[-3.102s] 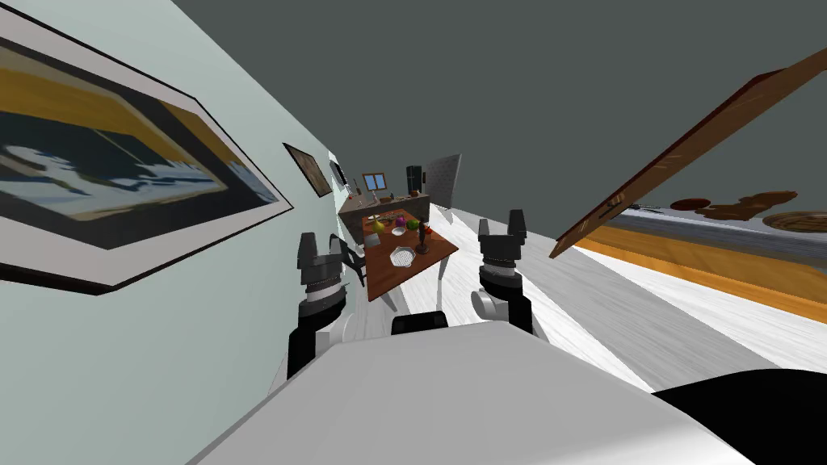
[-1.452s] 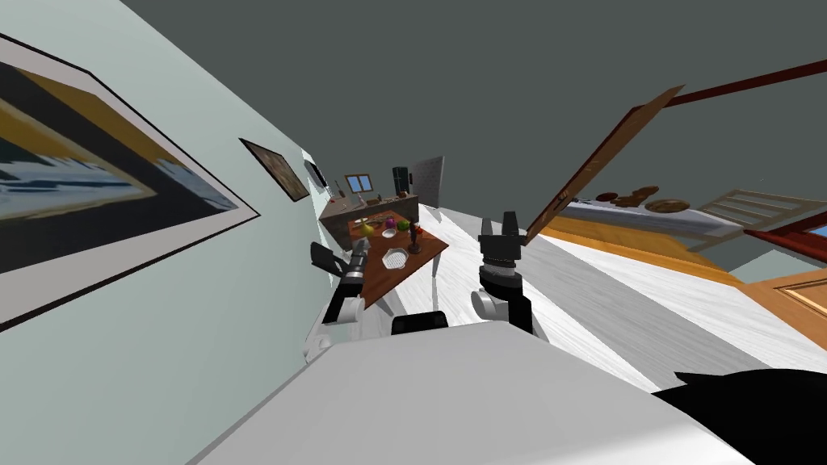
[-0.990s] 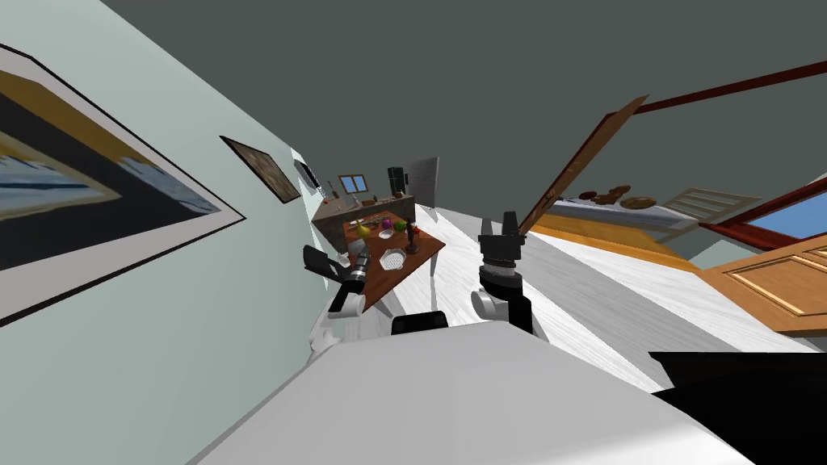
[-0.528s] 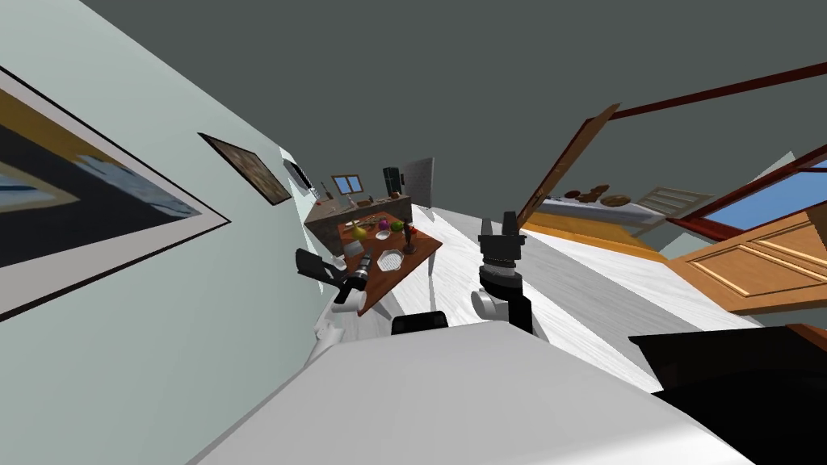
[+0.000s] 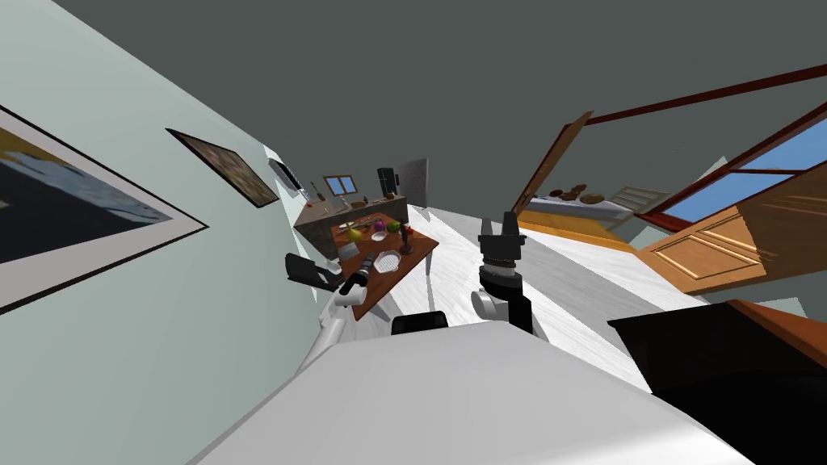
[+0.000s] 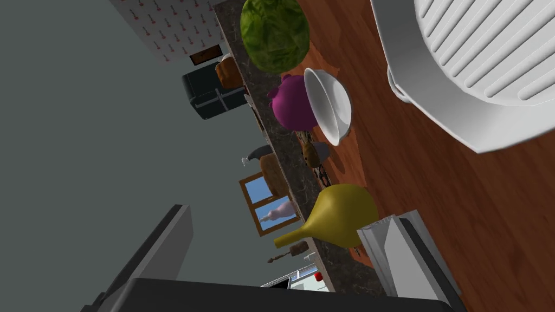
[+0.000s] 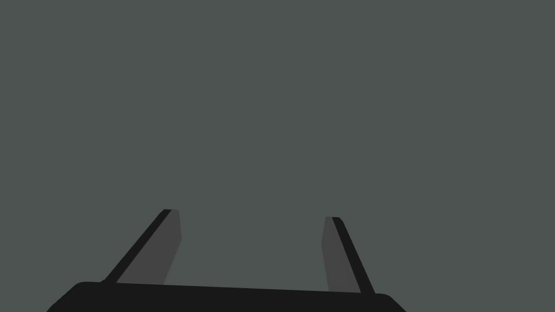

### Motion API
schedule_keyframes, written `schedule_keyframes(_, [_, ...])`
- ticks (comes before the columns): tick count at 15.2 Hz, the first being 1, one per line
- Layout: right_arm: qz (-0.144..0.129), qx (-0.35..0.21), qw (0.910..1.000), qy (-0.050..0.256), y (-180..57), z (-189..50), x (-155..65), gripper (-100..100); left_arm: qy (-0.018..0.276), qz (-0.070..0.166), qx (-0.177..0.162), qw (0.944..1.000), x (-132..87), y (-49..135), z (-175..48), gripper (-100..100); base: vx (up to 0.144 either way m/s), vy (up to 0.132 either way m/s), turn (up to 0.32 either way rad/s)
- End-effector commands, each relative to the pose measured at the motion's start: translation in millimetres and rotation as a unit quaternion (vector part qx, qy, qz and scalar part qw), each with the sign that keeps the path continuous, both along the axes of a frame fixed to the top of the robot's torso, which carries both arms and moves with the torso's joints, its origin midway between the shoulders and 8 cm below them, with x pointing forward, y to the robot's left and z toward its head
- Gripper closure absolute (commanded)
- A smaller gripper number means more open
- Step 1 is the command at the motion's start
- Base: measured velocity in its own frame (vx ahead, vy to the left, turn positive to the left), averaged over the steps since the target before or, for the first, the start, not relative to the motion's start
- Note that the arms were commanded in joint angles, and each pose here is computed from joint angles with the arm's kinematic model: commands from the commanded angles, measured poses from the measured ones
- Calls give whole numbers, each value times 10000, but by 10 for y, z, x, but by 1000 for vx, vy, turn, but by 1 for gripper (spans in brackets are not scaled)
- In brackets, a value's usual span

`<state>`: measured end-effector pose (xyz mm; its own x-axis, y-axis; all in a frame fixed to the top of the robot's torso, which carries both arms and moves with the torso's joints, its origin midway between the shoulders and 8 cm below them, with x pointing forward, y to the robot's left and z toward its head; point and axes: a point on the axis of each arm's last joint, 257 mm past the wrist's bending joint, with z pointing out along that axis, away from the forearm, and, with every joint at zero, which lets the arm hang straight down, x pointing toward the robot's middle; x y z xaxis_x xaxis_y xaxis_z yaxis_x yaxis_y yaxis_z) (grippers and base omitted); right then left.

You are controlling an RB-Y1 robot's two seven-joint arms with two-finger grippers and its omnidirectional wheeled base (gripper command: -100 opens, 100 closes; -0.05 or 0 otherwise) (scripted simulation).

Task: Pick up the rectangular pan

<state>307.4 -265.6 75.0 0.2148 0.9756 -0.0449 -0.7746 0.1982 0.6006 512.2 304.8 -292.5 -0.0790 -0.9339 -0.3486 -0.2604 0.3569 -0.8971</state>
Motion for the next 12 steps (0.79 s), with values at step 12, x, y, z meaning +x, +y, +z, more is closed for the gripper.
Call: schedule_keyframes(12, [0,0,10000,0,0,0,0,0,1663,262,192,9855,-25,346,-924,-100,-1,10,-94])
